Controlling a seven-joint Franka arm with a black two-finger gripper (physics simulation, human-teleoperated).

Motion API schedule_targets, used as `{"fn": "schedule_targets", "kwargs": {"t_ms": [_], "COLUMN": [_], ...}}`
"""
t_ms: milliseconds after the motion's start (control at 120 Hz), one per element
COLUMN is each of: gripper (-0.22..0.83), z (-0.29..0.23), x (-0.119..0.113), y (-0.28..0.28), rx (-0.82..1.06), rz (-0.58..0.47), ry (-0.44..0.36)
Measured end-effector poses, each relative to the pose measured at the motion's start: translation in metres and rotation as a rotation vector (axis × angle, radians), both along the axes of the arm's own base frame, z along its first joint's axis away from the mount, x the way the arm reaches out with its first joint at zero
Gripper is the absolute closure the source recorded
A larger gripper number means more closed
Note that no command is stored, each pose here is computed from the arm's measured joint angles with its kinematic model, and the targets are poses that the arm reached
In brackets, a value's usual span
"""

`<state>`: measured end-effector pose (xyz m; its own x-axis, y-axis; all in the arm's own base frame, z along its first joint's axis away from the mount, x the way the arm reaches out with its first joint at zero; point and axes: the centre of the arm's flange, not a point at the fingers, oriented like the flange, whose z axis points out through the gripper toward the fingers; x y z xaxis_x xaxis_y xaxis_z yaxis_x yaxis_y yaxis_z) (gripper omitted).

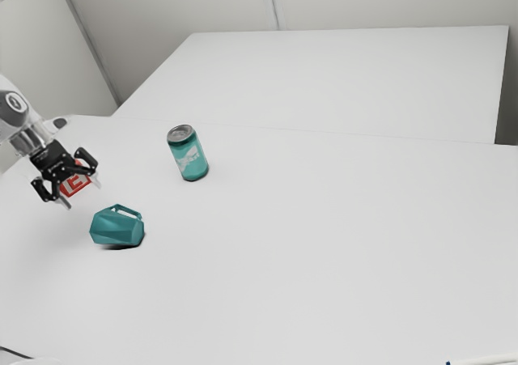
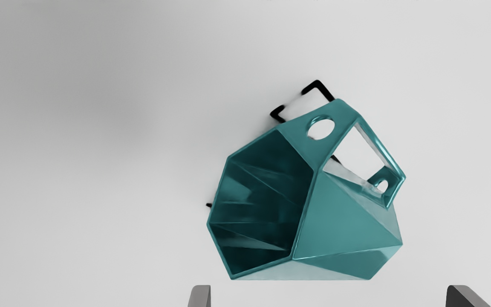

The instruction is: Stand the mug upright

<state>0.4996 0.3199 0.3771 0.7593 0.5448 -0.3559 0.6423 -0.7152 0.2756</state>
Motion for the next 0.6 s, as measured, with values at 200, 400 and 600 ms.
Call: {"fn": "schedule_targets", "kwargs": {"t_ms": [200, 400, 600], "gripper": [0.00, 0.00, 0.00], "z": [-0.035, -0.051, -0.071], "x": [0.010, 0.017, 0.013], "y": [0.006, 0.006, -0.008], "rx": [-0.050, -0.094, -0.194], "rz": [-0.055, -0.077, -0.053], "ry": [-0.052, -0.119, -0.164]}}
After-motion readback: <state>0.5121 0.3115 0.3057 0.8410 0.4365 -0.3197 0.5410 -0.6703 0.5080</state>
